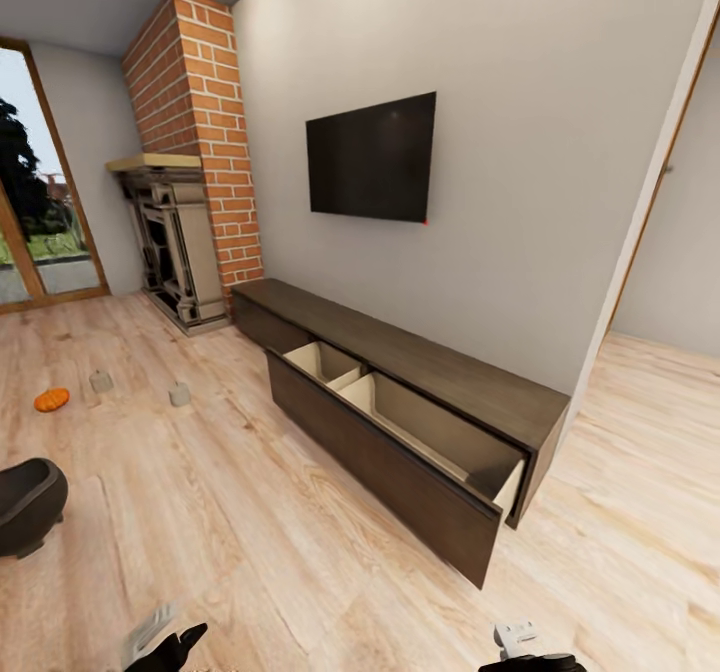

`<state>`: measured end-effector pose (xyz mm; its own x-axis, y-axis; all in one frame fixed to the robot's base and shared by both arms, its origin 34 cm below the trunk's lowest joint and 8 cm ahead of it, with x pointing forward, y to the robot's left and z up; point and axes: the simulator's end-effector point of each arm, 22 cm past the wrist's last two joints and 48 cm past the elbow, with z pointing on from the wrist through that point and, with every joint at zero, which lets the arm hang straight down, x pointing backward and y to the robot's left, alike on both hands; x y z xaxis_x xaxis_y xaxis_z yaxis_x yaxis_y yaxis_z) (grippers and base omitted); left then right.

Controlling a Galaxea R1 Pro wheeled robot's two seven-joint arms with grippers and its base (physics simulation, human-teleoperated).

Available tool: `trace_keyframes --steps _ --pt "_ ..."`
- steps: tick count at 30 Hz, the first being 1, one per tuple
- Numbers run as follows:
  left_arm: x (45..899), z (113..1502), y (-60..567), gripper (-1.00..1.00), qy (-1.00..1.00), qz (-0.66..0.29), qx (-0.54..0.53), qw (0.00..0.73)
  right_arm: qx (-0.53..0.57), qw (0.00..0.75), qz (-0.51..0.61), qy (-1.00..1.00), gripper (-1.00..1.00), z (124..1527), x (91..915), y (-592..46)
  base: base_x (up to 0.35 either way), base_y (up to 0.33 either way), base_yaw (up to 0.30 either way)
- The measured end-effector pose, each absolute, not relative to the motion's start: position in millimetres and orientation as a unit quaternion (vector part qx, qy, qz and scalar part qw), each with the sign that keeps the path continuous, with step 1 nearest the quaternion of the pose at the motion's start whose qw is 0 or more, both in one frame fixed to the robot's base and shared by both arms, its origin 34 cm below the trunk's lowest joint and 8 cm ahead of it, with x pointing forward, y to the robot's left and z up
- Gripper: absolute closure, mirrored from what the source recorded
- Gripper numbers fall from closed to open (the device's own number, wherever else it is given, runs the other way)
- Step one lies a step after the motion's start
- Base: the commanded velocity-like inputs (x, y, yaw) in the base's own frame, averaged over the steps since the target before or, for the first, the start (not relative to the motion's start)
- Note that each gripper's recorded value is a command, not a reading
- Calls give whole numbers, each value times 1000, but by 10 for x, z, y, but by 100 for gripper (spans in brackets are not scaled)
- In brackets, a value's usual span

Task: Place each of the two pumpkins and all three candles from the living room inside a cabinet in the living room (use any cabinet), then make sure every cabinet is closed, and position the cauldron so it is next to a table in the living room.

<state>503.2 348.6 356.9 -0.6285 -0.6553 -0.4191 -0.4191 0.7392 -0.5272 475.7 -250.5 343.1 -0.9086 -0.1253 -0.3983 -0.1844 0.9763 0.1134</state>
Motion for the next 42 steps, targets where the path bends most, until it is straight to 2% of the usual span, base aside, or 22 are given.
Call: trace_keyframes --steps 33,42 --pt "5116 3698 3483 -100 876 -199 -301 319 -79 206 73 973 -100 3505 4785 -2510 0 0 233" --pt "5129 3716 3476 -100 875 -200 -301 321 -80 208 73 972 -100 3520 4796 -2509 -145 0 260"
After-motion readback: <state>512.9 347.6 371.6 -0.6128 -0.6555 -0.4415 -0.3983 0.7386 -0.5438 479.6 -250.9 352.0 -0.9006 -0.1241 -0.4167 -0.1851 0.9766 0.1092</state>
